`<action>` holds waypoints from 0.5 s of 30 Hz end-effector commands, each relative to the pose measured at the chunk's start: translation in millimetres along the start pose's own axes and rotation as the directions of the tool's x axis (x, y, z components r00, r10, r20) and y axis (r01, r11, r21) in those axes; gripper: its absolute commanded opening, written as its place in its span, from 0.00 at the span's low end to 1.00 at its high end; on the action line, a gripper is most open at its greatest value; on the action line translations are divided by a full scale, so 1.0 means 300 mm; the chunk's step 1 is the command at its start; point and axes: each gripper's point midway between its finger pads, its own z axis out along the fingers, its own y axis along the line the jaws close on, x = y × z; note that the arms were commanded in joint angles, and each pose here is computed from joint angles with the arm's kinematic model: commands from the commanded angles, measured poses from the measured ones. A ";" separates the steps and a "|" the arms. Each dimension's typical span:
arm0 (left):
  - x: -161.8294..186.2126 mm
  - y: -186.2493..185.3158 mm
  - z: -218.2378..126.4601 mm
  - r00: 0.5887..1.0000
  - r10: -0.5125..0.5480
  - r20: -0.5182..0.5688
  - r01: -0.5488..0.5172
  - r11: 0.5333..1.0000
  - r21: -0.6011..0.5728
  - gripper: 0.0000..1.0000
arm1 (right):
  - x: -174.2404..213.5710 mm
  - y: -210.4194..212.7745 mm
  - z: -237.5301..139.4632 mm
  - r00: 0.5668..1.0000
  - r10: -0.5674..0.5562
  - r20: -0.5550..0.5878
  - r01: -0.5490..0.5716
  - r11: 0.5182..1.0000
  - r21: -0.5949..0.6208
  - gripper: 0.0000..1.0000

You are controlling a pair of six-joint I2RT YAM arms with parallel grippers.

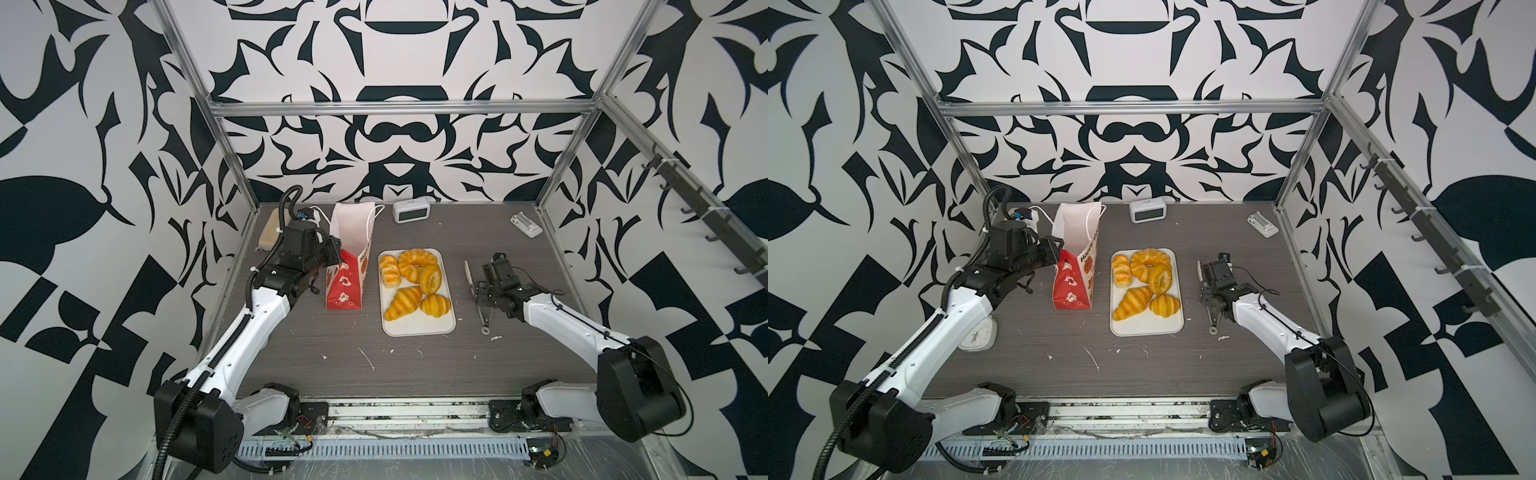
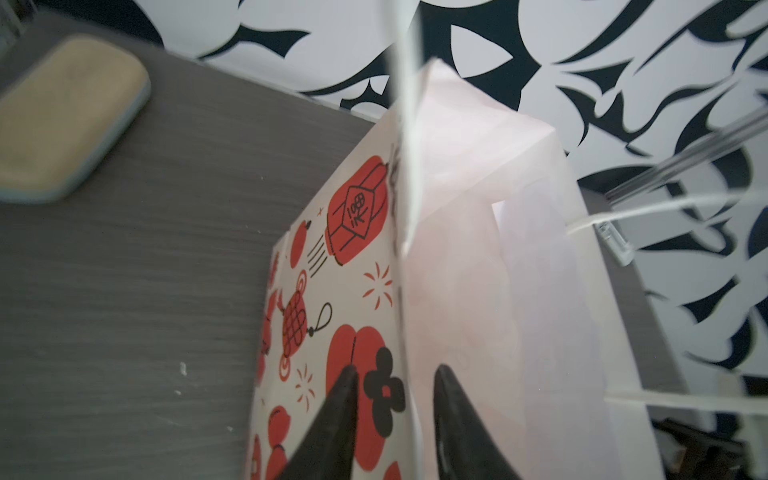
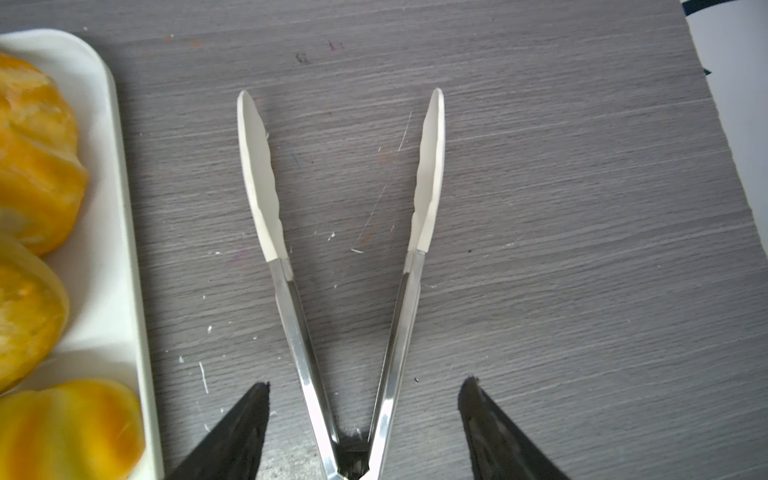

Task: Take the fake bread out of the paper bag
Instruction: 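Draw the right tongs back from the tray while the left gripper lifts the bag upright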

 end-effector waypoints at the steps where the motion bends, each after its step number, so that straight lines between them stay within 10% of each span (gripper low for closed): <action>1: -0.036 0.001 -0.035 1.000 0.012 0.020 -0.012 1.000 -0.012 0.60 | -0.012 -0.001 -0.009 1.000 0.022 0.021 -0.022 1.000 -0.010 0.75; 15: -0.102 0.020 -0.146 0.994 0.008 0.110 -0.004 0.999 -0.034 0.90 | -0.007 0.002 -0.010 0.999 0.025 0.022 -0.024 1.000 -0.019 0.75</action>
